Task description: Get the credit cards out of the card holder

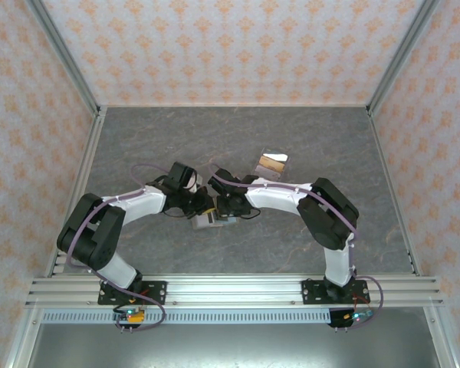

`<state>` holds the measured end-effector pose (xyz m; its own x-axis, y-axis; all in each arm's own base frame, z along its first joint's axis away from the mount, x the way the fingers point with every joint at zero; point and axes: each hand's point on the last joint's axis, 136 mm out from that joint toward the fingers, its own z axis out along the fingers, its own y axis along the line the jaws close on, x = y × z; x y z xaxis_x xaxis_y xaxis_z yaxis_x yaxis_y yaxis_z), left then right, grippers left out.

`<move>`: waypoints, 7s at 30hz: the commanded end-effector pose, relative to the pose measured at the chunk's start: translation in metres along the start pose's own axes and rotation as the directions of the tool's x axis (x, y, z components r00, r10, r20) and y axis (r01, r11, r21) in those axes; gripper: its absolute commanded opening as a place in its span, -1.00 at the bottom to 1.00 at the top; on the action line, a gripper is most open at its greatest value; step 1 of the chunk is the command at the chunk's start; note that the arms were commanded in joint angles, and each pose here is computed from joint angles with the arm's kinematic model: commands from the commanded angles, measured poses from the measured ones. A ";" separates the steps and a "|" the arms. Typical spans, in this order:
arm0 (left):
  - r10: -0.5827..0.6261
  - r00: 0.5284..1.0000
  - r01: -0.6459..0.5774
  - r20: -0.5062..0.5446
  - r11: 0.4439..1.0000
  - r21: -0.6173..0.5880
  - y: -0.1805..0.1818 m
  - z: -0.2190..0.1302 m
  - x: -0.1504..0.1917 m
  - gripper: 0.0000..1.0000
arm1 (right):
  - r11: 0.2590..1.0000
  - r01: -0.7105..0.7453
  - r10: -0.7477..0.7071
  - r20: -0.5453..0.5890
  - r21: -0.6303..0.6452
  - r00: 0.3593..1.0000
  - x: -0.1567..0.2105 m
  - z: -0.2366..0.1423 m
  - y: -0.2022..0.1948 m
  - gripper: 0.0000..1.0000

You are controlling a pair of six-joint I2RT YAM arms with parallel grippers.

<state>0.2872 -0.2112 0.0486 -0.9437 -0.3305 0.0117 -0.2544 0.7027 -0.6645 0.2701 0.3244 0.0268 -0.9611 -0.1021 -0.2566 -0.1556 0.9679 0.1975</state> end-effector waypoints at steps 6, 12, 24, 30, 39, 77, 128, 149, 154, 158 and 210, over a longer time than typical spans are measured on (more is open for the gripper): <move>0.044 0.997 -0.038 0.058 0.994 -0.100 0.013 -0.037 -0.008 -1.00 | 0.998 -0.036 0.036 -0.002 0.044 0.999 0.001 -0.006 -0.018 -0.74; 0.072 0.990 -0.053 0.118 0.986 -0.160 0.014 -0.072 -0.016 -1.00 | 0.999 -0.025 0.028 0.088 -0.027 0.996 -0.017 -0.047 -0.010 -0.69; 0.062 0.956 -0.075 0.287 0.996 0.037 -0.045 -0.119 -0.028 -1.00 | 0.939 -0.049 0.140 0.250 -0.339 0.958 -0.050 -0.116 0.000 0.14; 0.034 0.955 -0.113 0.294 0.960 0.256 -0.086 -0.121 -0.031 -1.00 | 0.855 -0.060 0.201 0.223 -0.515 0.954 -0.065 -0.129 0.010 0.33; 0.014 0.971 -0.125 0.237 0.880 0.458 -0.126 -0.123 -0.033 -1.00 | 0.639 -0.089 0.298 0.138 -0.764 0.945 -0.084 -0.155 0.020 0.40; 0.006 0.952 0.025 0.305 0.995 -0.098 -0.024 -0.109 -0.047 0.36 | 0.958 -0.014 0.139 0.424 -0.286 0.895 -0.135 -0.155 -0.087 -1.00; 0.041 0.971 -0.008 0.237 0.990 -0.139 -0.010 -0.102 -0.040 0.92 | 0.649 0.754 -0.753 0.233 0.105 0.616 -0.190 -0.080 -0.180 -1.00; 0.043 0.973 -0.009 0.228 0.989 -0.147 -0.009 -0.098 -0.043 0.93 | 0.693 0.707 -0.716 0.249 0.140 0.652 -0.200 -0.085 -0.183 -0.48; 0.043 0.971 -0.005 0.236 0.987 -0.160 -0.007 -0.099 -0.044 0.93 | 0.769 0.627 -0.628 0.329 0.122 0.705 -0.207 -0.114 -0.173 -0.38; 0.042 0.968 0.001 0.245 0.985 -0.175 -0.002 -0.100 -0.044 0.93 | 0.854 0.521 -0.471 0.434 0.004 0.768 -0.203 -0.141 -0.150 -0.35; 0.006 0.964 0.092 0.266 0.931 -0.354 0.059 -0.100 -0.026 0.97 | 0.964 -0.075 0.068 -0.035 -0.253 0.997 -0.020 0.010 0.042 -0.30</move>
<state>0.2789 -0.0993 0.0923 -0.8477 -0.4873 -0.2098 -0.3928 0.8423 -0.3692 0.2770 0.3777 0.0339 -0.9744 -0.0861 -0.2076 -0.1786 0.8572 0.4830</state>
